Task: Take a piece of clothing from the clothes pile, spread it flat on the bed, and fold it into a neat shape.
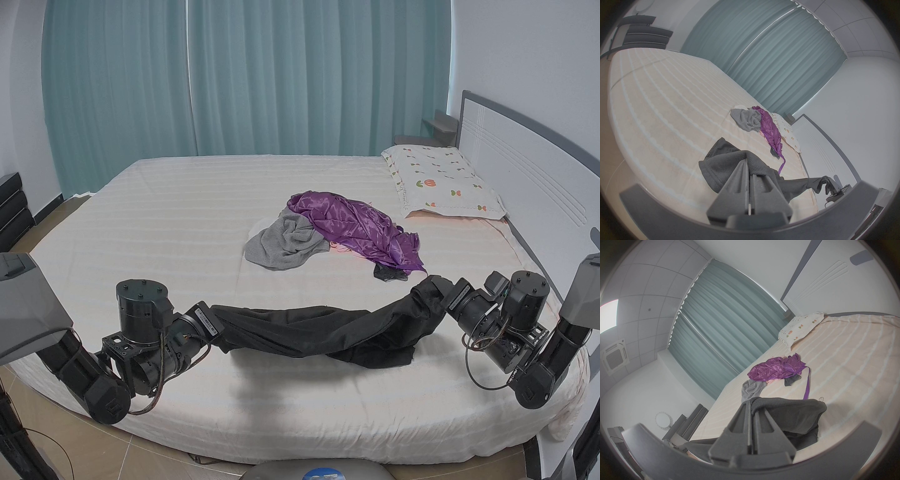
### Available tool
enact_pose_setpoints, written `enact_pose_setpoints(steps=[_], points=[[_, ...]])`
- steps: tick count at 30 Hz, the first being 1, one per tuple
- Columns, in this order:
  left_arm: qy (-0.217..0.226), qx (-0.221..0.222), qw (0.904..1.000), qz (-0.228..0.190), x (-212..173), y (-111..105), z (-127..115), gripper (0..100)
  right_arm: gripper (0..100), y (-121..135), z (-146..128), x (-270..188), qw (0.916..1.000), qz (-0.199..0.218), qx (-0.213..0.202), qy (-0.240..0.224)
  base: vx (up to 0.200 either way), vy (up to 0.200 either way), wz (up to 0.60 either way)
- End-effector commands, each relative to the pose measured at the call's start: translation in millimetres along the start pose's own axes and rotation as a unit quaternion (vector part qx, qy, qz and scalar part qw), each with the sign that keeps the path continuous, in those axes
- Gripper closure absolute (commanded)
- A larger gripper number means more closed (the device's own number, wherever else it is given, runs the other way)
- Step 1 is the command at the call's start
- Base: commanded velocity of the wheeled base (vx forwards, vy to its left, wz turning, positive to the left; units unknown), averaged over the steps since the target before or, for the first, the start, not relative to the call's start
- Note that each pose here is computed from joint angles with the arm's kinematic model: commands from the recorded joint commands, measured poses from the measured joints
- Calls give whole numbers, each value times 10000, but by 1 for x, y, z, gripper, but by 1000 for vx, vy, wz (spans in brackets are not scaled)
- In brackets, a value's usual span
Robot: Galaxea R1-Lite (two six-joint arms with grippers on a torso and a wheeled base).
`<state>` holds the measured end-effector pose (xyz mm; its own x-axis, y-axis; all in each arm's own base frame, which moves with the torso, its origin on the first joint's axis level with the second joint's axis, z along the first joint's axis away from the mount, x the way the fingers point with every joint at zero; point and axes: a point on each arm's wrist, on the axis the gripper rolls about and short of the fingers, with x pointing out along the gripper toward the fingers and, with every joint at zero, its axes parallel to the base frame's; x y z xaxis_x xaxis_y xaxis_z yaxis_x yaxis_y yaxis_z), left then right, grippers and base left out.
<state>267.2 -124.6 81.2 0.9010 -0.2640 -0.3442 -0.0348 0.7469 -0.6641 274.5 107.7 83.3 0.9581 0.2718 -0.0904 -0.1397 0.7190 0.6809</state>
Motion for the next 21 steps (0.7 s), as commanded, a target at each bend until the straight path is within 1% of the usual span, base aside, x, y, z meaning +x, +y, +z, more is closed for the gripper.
enact_pose_setpoints(steps=[1, 13, 21], points=[[-33, -6, 10000, -21, -1, -1, 1, 100, 100, 3, 3, -1, 9999, 105, 9, -115, 0, 200, 0], [-66, 31, 10000, -22, -5, -2, 2, 100, 100, 8, 6, -2, 9997, 190, 25, -171, 0, 200, 0], [-131, 13, 9998, -138, -16, -6, 6, 100, 100, 13, 9, -4, 9993, 286, 37, -238, 0, 200, 0]])
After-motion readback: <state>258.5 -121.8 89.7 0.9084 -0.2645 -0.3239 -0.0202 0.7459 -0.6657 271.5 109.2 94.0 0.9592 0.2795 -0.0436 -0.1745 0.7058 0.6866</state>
